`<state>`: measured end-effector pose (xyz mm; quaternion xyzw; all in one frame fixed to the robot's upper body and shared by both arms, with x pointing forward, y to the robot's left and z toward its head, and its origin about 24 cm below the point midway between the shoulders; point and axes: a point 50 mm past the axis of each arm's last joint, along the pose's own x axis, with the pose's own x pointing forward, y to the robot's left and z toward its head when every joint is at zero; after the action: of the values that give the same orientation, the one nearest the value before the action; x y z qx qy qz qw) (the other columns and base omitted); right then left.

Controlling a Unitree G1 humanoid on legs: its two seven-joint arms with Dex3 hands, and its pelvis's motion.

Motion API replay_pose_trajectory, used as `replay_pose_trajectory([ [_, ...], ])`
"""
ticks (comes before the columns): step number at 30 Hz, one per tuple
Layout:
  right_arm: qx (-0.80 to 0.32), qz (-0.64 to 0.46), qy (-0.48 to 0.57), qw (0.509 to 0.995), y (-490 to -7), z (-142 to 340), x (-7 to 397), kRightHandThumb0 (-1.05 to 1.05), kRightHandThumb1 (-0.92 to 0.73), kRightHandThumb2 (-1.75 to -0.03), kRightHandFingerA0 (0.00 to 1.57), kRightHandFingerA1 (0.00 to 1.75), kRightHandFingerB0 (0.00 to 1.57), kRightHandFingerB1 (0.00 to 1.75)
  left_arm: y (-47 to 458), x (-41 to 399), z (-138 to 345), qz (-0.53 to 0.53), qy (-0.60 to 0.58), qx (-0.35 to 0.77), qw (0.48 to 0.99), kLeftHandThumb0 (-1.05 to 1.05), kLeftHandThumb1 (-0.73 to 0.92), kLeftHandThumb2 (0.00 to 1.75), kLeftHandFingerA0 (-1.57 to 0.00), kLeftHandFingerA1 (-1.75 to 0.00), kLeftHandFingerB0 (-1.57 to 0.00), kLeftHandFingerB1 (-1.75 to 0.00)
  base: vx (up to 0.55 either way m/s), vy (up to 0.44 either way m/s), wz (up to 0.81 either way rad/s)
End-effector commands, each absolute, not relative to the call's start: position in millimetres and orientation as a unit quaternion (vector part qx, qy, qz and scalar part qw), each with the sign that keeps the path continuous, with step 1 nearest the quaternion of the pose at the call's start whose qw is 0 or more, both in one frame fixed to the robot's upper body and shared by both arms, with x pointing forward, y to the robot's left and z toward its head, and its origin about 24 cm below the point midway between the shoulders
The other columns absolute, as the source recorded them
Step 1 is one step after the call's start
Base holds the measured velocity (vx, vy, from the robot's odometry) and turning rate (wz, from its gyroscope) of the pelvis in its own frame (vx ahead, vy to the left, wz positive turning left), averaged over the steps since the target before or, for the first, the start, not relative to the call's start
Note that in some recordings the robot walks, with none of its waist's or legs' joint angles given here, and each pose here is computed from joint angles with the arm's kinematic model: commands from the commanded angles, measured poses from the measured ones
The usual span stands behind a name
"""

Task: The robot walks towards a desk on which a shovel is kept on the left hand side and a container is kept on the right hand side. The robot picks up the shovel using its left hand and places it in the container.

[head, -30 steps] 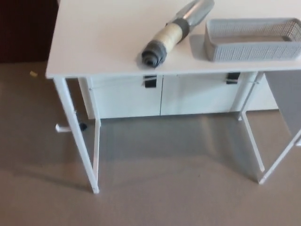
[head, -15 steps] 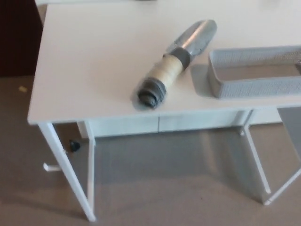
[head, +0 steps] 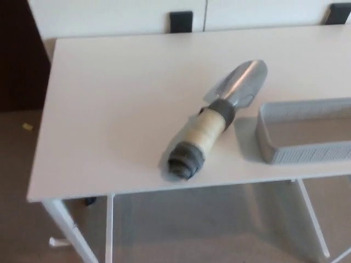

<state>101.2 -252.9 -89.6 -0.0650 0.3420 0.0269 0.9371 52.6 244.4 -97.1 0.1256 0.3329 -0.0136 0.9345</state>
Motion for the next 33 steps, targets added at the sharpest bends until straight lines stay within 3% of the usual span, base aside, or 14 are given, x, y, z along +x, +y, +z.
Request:
replay_pose_trajectory([
  [1,-0.079,0.023,0.337,0.938,-257.9,-86.7,101.7,0.09,-0.61,-0.57,0.61,0.59,0.42,0.48,228.3,50.7,-95.6,-0.049,0.325,0.128,0.936,-0.37,0.63,0.60,-0.51,-0.38,-0.37,-0.33,0.24,-0.215,0.18],
  [2,-0.077,0.023,0.335,0.939,-257.5,-87.0,102.0,0.09,-0.61,-0.57,0.61,0.60,0.42,0.49,225.7,49.2,-95.4,-0.055,0.327,0.128,0.935,-0.38,0.63,0.60,-0.52,-0.38,-0.38,-0.33,0.21,-0.194,-0.09],
  [3,-0.078,0.023,0.334,0.939,-257.6,-87.0,102.3,0.09,-0.61,-0.57,0.61,0.60,0.42,0.49,221.9,48.3,-95.0,-0.061,0.326,0.121,0.935,-0.45,0.50,0.77,-0.44,-0.50,-0.32,-0.44,0.16,-0.134,-0.02],
  [9,-0.081,0.032,0.328,0.941,-256.6,-85.8,105.6,0.06,-0.61,-0.57,0.60,0.59,0.41,0.50,217.3,44.4,-97.4,-0.075,0.328,0.126,0.933,-0.47,0.49,0.78,-0.44,-0.52,-0.32,-0.44,0.09,-0.051,-0.08],
  [10,-0.080,0.033,0.328,0.941,-256.5,-85.8,105.7,0.06,-0.61,-0.57,0.59,0.60,0.41,0.50,217.4,43.9,-97.9,-0.077,0.329,0.128,0.932,-0.39,0.62,0.59,-0.50,-0.41,-0.38,-0.32,0.03,0.075,-0.07],
  [11,-0.082,0.033,0.328,0.940,-256.2,-85.5,106.0,0.06,-0.61,-0.57,0.60,0.60,0.42,0.50,218.0,43.7,-98.4,-0.078,0.330,0.132,0.931,-0.47,0.49,0.78,-0.45,-0.51,-0.32,-0.44,0.04,0.082,-0.03],
  [12,-0.083,0.033,0.329,0.940,-256.0,-85.1,105.5,0.05,-0.61,-0.57,0.59,0.59,0.42,0.50,218.3,43.5,-98.4,-0.078,0.330,0.135,0.931,-0.47,0.49,0.77,-0.45,-0.51,-0.32,-0.44,0.10,0.111,-0.05],
  [13,-0.084,0.034,0.330,0.940,-256.0,-84.8,105.1,0.05,-0.61,-0.57,0.59,0.58,0.41,0.49,218.6,43.3,-98.0,-0.078,0.330,0.136,0.931,-0.39,0.61,0.59,-0.51,-0.40,-0.37,-0.32,0.18,0.185,0.06],
  [24,-0.074,0.031,0.330,0.941,-254.6,-86.1,104.0,0.08,-0.62,-0.57,0.59,0.59,0.41,0.50,223.1,45.2,-97.1,-0.087,0.326,0.161,0.928,-0.41,0.62,0.59,-0.51,-0.40,-0.37,-0.32,0.11,0.099,0.03],
  [25,-0.077,0.031,0.330,0.940,-254.1,-86.0,104.3,0.07,-0.61,-0.57,0.60,0.59,0.42,0.50,223.4,45.6,-97.0,-0.087,0.323,0.163,0.928,-0.48,0.50,0.78,-0.45,-0.52,-0.31,-0.44,0.05,-0.098,0.01],
  [26,-0.074,0.030,0.331,0.940,-253.7,-86.2,104.8,0.08,-0.61,-0.57,0.60,0.59,0.42,0.50,224.1,45.7,-97.2,-0.086,0.324,0.165,0.928,-0.41,0.61,0.59,-0.52,-0.42,-0.38,-0.32,-0.06,-0.133,0.05],
  [33,-0.087,0.043,0.330,0.939,-253.1,-86.6,104.1,0.06,-0.61,-0.57,0.60,0.60,0.41,0.50,226.6,42.6,-98.4,-0.088,0.331,0.172,0.924,-0.42,0.62,0.59,-0.53,-0.40,-0.38,-0.32,0.05,-0.066,0.08],
])
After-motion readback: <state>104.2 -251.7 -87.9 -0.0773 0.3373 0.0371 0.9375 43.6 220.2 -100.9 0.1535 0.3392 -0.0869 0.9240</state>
